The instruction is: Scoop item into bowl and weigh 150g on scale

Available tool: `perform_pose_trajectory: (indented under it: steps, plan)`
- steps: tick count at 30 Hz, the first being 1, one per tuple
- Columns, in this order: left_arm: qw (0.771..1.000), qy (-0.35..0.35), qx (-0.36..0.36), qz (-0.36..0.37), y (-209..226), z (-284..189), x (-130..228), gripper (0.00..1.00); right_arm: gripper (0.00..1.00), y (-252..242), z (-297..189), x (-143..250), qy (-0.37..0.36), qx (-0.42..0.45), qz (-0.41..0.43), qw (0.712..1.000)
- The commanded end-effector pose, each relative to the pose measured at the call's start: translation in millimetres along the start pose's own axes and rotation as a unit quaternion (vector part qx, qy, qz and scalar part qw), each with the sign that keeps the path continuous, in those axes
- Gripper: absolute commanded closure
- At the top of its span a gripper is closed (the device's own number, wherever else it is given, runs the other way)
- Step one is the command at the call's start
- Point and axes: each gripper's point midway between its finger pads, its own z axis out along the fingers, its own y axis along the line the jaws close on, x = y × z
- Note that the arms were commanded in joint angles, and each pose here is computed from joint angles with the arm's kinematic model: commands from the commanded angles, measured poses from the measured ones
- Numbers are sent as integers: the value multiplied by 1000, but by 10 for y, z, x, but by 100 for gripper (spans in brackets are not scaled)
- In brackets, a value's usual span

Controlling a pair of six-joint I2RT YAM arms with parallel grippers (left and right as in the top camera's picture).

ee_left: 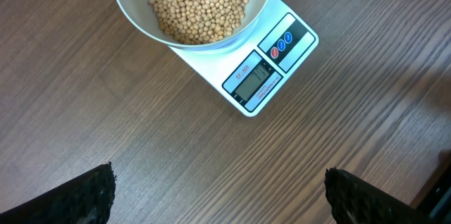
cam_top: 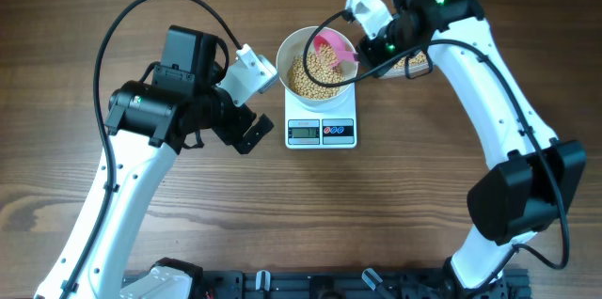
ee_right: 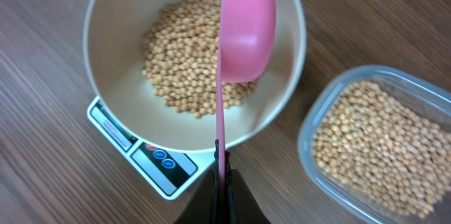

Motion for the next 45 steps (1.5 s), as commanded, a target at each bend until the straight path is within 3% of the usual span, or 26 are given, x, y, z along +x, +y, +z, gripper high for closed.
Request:
perform_pose_trajectory:
  steps: [1, 7, 17, 29, 45]
  plan:
    - [1000, -7, 1, 12, -17, -37, -10, 0, 96, 96, -172, -130, -22, 11, -30, 999]
    - [1000, -7, 1, 12, -17, -37, -10, 0, 96, 35, -247, -133, -10, 66, -45, 997]
    - [1000, -7, 1, 12, -17, -37, -10, 0, 96, 46, -300, -157, -17, 71, -49, 996]
    - [1000, -7, 1, 12, -17, -37, -10, 0, 96, 142, -271, -204, 20, 145, -130, 981]
    - [1000, -7, 1, 12, -19, -36, -11, 0, 96, 255, -318, -331, 24, 202, -171, 964]
